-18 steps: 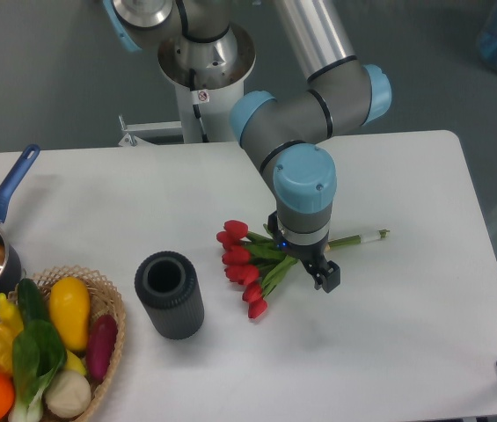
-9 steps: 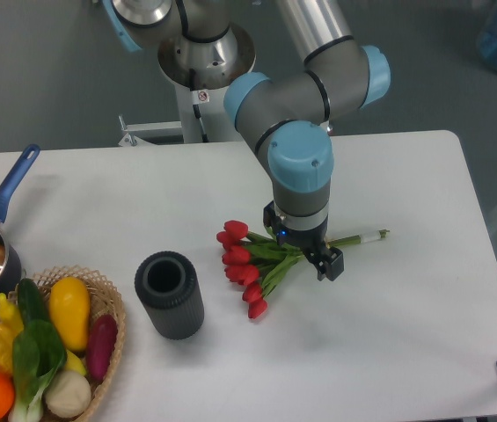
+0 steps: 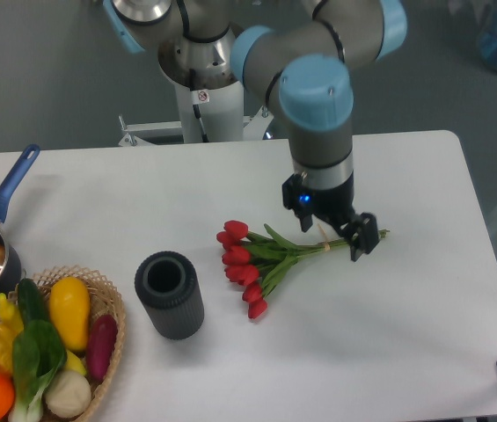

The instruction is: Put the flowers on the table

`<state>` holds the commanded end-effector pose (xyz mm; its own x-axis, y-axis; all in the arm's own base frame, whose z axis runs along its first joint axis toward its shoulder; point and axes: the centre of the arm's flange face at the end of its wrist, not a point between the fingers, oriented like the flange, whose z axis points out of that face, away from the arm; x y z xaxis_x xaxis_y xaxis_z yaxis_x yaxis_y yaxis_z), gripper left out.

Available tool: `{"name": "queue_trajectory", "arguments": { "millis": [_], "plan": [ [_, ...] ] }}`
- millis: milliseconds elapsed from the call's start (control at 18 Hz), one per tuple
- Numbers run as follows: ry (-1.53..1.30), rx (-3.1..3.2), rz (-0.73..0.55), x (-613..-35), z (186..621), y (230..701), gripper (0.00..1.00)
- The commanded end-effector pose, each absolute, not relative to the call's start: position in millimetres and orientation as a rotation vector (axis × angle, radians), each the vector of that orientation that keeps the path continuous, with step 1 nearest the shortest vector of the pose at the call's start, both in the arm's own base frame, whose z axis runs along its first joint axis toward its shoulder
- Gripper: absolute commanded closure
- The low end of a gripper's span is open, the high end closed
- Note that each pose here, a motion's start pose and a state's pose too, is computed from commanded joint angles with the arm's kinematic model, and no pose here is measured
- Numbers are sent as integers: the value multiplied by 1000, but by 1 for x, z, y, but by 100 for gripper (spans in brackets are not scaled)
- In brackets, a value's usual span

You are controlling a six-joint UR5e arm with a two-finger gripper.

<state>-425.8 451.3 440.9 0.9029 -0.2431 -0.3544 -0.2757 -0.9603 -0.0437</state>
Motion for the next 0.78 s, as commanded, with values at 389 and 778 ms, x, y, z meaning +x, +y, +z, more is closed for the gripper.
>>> {"name": "queue_trajectory", "arguments": {
  "millis": [389,778],
  "plan": [
    [409,-2911,535,-421,455,441,0],
    [418,-2904,536,-417,455,443,0]
  ]
}}
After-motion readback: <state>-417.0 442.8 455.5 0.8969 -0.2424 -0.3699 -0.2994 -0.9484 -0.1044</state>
